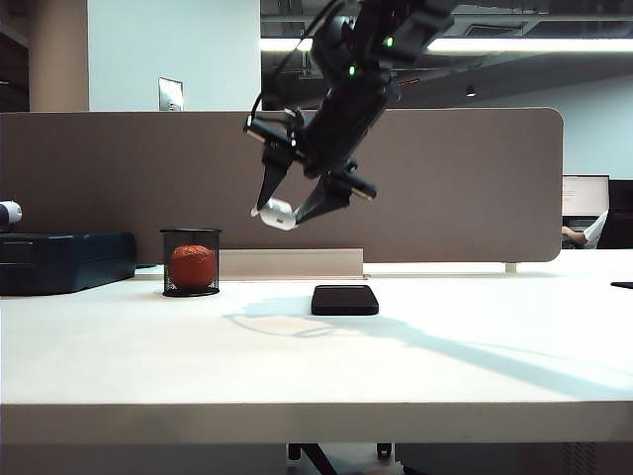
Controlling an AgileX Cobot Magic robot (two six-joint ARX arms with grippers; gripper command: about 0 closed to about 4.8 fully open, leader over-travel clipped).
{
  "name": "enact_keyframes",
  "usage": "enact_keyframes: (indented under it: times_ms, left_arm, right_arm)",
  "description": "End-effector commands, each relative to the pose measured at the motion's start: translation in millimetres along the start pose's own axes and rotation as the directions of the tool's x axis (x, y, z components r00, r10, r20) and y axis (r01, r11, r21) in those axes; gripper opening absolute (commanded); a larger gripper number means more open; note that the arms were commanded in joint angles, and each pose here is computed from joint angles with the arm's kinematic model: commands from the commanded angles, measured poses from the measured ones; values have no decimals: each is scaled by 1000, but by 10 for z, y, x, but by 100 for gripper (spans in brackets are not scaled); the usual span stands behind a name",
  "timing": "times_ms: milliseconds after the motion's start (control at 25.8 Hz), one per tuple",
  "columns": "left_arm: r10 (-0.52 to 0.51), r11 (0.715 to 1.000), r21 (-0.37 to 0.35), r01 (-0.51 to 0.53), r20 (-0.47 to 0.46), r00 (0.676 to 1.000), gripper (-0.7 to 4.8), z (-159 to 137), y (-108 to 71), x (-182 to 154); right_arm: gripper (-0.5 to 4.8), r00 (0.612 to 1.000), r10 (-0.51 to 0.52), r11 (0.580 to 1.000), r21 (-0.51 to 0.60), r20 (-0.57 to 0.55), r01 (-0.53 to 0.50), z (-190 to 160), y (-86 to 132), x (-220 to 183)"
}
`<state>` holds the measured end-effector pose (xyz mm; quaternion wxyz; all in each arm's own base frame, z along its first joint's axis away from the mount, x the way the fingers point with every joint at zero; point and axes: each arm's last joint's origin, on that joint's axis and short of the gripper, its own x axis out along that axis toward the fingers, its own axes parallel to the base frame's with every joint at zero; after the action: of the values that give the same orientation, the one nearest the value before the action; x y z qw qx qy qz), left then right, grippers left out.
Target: Find the wireless headphone case on the desktop and place it on the left side of the phone.
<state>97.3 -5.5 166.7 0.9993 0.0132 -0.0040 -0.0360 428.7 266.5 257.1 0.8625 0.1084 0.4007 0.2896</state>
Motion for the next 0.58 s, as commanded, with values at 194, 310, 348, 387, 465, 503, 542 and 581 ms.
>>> enact_keyframes:
  times_ms: [194, 310, 348, 387, 465, 503, 542, 581]
  left_arm:
    - [2, 1000, 3, -2, 6, 1000, -5, 8, 2, 0]
    - [1, 1000, 3, -1, -3, 1000, -5, 0, 2, 0]
    - [1, 1000, 3, -1, -6, 1000, -5, -3, 2, 0]
    - [1, 1000, 3, -1, -9, 1000, -6, -6, 2, 0]
    - [1, 1000, 3, -1, -17, 1000, -5, -13, 1, 0]
    - [1, 1000, 3, -1, -18, 1000, -5, -15, 1, 0]
    - [1, 1000, 3, -1, -19, 1000, -5, -15, 1, 0]
    - [1, 1000, 3, -1, -19, 1000, -5, -16, 1, 0]
  right_arm:
    - [205, 998, 31, 1000, -7, 62, -30, -35, -153, 327]
    - [206, 998, 25, 1000, -2, 59, -25, -79, -227, 438]
    - [206, 998, 23, 1000, 0, 57, -23, -94, -253, 472]
    - [205, 998, 21, 1000, 2, 53, -21, -111, -270, 503]
    - [206, 999, 18, 999, 29, 49, -19, -152, -351, 597]
    - [206, 999, 17, 999, 33, 48, -18, -168, -370, 629]
    - [206, 999, 15, 999, 40, 51, -17, -183, -402, 666]
    - [205, 998, 16, 999, 40, 54, -18, -193, -413, 692]
